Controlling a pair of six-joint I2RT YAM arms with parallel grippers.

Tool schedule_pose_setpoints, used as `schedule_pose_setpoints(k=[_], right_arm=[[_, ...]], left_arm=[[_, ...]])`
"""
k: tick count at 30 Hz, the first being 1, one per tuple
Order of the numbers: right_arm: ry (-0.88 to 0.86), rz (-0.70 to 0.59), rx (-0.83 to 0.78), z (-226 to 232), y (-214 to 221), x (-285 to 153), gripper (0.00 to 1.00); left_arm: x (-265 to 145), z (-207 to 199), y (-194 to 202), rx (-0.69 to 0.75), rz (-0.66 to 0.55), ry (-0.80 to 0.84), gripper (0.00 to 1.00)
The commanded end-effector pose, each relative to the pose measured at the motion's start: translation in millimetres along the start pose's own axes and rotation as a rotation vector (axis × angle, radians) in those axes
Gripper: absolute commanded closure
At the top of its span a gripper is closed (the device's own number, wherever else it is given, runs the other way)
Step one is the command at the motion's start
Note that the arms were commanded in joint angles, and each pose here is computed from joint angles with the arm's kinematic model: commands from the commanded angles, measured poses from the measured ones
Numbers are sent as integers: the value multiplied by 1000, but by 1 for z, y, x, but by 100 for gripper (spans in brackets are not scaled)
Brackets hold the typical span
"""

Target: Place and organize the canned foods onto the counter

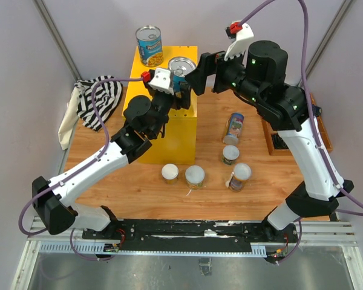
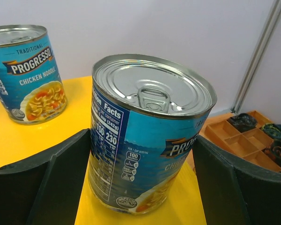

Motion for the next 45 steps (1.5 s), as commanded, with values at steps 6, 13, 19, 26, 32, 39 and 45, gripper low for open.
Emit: schedule_pose_setpoints(k=[6,13,19,26,32,39,45], right_arm=[[103,-70,-21,-26,-2,-25,1],[145,-50,-30,-38,10,-34,2],[181,-43,-31,-50,17,-41,1],[217,-28,-27,-64,27,-46,2],[238,-23,-17,-74,34,-49,1],[240,-4,-6,-79,40,-47,1],[236,0,2,-81,43,-45,1]], left_arm=[[25,-3,-15,-134,-11,-12,55],[43,0,0,-185,33,-72,51],[62,2,6,-215,56,-125,50],[84,10,14,-217,81,-183,48],[98,21,28,-218,111,-217,46],[112,31,41,-217,146,-232,43],[127,39,45,-220,162,-230,42]])
Point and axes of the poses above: each gripper's point midway between its finger pads, its own x axis out along the fingers, its own z axis along the line the jaws close on, y = z × x, the point moved 8 cm from there along -x, back along the fingers
